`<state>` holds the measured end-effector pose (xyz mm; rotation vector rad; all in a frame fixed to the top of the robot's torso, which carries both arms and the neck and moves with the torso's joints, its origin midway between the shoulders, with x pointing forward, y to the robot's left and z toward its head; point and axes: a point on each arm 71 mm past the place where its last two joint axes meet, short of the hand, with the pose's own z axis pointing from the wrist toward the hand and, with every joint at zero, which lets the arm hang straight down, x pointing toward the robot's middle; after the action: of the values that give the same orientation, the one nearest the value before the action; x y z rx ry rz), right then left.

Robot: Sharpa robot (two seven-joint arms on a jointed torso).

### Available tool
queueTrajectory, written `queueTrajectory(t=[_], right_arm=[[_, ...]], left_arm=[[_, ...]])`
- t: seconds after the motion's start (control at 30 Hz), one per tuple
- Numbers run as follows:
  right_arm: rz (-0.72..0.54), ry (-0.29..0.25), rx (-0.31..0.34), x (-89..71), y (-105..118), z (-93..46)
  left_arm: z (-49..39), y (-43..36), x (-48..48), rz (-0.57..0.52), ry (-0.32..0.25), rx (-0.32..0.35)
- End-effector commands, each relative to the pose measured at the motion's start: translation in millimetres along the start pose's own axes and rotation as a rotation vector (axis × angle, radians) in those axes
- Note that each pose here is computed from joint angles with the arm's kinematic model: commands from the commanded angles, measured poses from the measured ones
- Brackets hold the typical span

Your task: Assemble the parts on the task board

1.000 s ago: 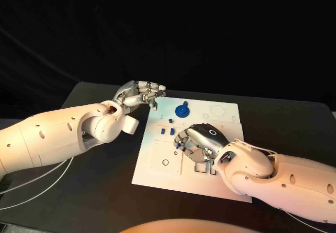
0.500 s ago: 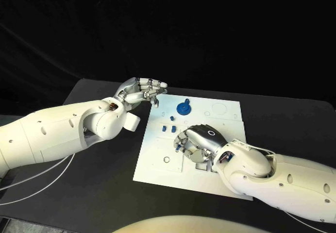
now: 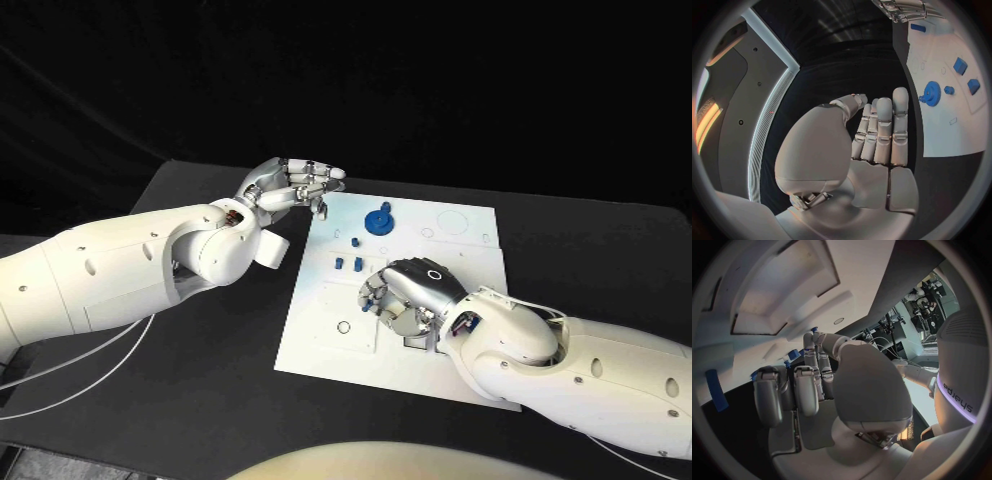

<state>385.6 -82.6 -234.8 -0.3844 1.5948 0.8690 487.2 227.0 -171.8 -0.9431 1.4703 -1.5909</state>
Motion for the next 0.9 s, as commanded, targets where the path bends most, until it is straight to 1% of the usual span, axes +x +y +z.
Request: queueTrajectory(t=[0.03, 0.33, 0.57, 0.77, 0.83, 0.9], right_arm=[[-0.019, 0.031, -0.004, 3.3, 1, 0.2], [-0.05, 0.053, 0.001, 7.6, 3, 3.2], [-0.063, 0.08, -0.005, 12.0, 6, 4.8], [-0.071, 0.101, 0.003, 14.5, 6, 5.2], [-0.072, 0.102, 0.006, 14.6, 6, 5.0], [-0.071, 0.083, 0.007, 13.2, 5, 4.4]], left_arm=[[0.2, -0.7, 1.9, -0.011, 0.013, 0.004], [0.1, -0.6, 1.9, -0.011, 0.013, 0.002], [0.1, -0.5, 2.2, -0.012, 0.015, 0.0], [0.0, -0.5, 2.2, -0.012, 0.016, -0.001], [0.0, -0.5, 2.2, -0.012, 0.016, -0.002], [-0.1, -0.4, 2.2, -0.013, 0.017, -0.003]])
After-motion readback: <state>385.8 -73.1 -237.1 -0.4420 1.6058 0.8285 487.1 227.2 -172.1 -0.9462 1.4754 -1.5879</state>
